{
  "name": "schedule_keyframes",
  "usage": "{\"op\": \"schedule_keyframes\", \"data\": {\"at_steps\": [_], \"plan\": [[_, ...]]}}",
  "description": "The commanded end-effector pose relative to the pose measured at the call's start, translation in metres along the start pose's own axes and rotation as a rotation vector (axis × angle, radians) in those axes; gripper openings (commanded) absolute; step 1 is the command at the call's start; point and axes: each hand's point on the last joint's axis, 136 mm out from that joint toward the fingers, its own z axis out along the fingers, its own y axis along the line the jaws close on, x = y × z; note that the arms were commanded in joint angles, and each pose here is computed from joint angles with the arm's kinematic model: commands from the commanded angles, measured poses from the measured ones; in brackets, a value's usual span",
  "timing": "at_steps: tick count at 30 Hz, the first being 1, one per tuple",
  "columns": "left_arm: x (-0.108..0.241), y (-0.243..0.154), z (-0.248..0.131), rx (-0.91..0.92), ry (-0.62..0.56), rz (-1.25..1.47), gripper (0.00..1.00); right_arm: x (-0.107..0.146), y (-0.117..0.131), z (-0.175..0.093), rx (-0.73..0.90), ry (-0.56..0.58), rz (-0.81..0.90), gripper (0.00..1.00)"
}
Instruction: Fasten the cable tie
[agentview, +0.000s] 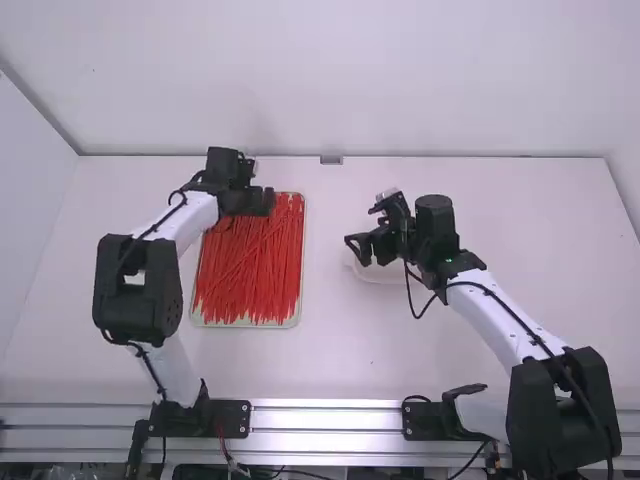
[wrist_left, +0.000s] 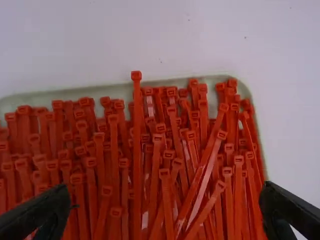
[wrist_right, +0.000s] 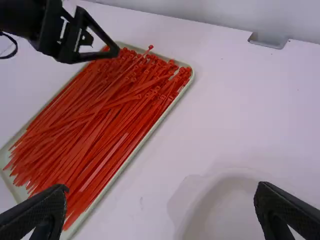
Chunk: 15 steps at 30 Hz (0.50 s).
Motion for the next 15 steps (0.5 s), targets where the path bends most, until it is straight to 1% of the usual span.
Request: {"op": "schedule_keyframes", "data": {"at_steps": [1, 13, 15], "plan": [[0.003, 0.002, 0.011, -0.036, 0.020, 0.024, 0.99, -0.010, -0.001, -0.001, 0.001, -0.017, -0.005, 1.00], [0.017, 0.004, 0.030, -0.035, 0.058, 0.019, 1.00, -0.008, -0.001, -0.001, 0.001, -0.008, -0.007, 1.00], [0.018, 0.004, 0.033, -0.034, 0.061, 0.011, 0.99, -0.008, -0.001, -0.001, 0.002, -0.008, -0.007, 1.00]]}}
